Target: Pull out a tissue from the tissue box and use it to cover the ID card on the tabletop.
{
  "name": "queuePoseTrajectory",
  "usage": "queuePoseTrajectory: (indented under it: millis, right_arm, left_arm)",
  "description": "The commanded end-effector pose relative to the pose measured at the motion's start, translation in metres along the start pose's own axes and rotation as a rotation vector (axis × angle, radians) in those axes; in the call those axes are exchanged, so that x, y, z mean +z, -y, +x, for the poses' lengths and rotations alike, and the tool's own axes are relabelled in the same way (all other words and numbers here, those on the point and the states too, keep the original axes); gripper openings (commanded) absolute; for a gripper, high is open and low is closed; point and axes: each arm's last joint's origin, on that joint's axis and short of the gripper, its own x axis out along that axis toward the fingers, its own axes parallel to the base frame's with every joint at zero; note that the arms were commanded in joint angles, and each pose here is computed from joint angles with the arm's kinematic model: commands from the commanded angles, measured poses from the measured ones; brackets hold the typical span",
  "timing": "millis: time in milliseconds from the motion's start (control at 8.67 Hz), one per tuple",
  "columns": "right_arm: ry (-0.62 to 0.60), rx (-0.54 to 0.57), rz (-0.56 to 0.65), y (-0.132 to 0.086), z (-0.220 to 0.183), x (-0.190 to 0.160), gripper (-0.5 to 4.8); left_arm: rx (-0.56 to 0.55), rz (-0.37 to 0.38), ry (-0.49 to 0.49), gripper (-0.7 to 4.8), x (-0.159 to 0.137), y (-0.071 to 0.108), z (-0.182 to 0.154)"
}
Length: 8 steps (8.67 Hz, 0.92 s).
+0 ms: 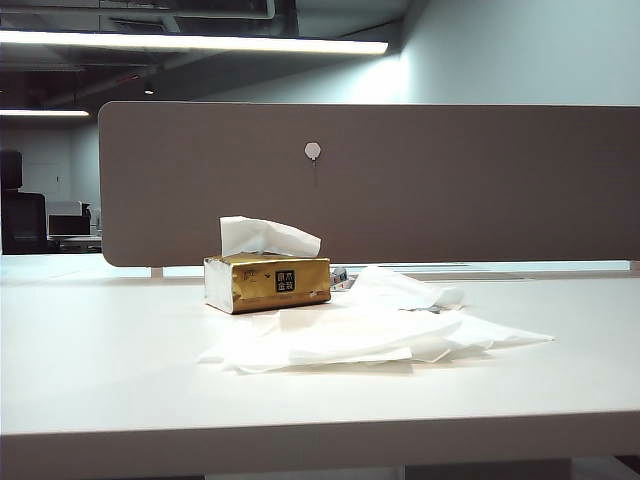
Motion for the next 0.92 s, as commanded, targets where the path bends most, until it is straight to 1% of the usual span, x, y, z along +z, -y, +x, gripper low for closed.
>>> queuePoseTrajectory:
  millis: [115,346,808,923]
  right_arm:
    - [0.079,0.008,-0.006,-0.0003,-0.0003,0.0075,-0.06]
    - [0.087,0.007,-0.006,-0.0003,-0.0004,0.0083,-0.06]
    - [0.089,0.009,-0.004,-0.0003,-0.0004,0.0084,-0.06]
    - [0.088,0.010,-0.002,-0.0004,-0.0004,0.0083,-0.06]
  left_arm:
    - [0.104,-0.001,0.000,-0.05,0.0007,-0.0029,-0.0002]
    - [0.155,-0.001,0.002,-0.05,0.0008,-0.0044,-0.0004]
    - [0.208,0.000,0.003,-0.06,0.0008,-0.0059,-0.0007]
    - [0.171,-0.001,0.003,-0.05,0.0008,-0.0048,-0.0005]
